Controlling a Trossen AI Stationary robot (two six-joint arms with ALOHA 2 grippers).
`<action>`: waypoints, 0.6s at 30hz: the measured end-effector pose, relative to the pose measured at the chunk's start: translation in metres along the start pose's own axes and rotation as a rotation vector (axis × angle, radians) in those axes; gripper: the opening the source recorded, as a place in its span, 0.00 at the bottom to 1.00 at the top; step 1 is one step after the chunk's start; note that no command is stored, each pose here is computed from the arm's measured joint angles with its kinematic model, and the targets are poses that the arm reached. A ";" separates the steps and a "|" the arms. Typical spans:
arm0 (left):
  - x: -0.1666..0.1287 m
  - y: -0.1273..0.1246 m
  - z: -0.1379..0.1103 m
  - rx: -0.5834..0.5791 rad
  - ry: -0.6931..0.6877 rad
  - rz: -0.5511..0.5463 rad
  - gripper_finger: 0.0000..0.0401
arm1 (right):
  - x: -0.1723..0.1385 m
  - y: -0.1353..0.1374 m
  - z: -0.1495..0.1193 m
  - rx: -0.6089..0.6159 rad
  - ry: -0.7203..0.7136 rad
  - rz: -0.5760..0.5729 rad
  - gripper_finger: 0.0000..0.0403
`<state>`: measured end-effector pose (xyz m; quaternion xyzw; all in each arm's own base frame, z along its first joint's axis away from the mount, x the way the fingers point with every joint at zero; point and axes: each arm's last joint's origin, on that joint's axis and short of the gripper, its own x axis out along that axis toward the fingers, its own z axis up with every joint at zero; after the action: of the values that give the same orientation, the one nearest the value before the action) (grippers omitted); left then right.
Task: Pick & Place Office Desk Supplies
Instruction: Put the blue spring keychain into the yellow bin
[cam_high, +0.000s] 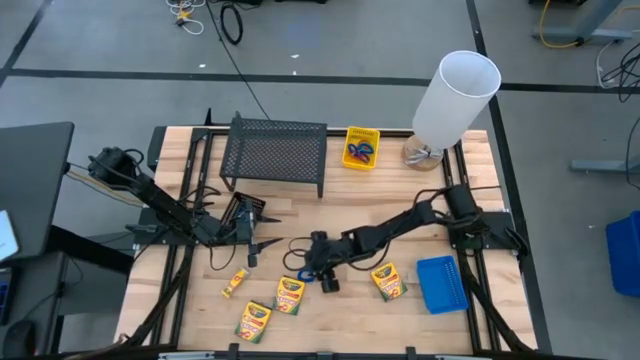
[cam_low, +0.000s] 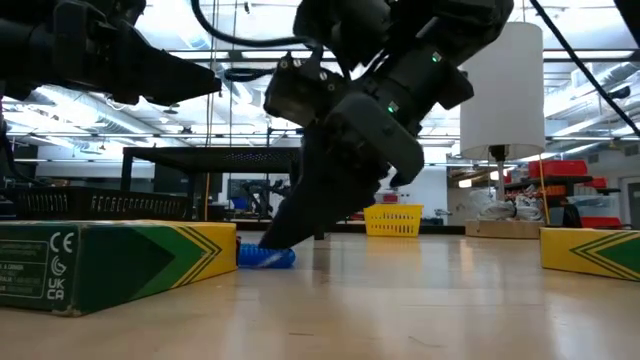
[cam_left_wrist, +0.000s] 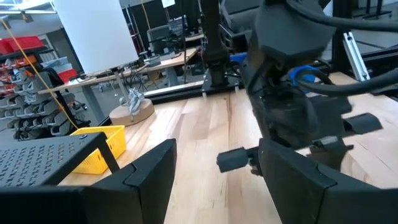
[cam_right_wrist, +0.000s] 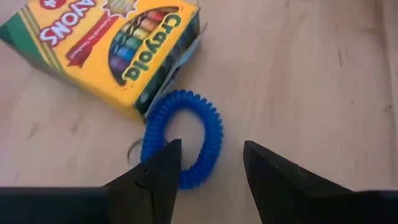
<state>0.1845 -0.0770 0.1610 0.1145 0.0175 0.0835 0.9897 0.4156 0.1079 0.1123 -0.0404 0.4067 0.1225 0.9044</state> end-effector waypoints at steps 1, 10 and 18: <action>0.000 0.000 0.000 0.000 0.000 0.000 0.58 | 0.002 0.002 0.000 -0.003 -0.002 -0.009 0.45; 0.000 0.000 0.000 -0.002 -0.002 0.000 0.58 | 0.002 0.009 -0.002 -0.040 0.016 -0.150 0.37; 0.000 0.000 0.000 -0.001 -0.002 0.000 0.58 | 0.001 0.009 -0.006 -0.062 0.060 -0.142 0.05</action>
<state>0.1845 -0.0770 0.1612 0.1139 0.0165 0.0837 0.9898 0.4097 0.1158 0.1082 -0.1010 0.4259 0.0694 0.8964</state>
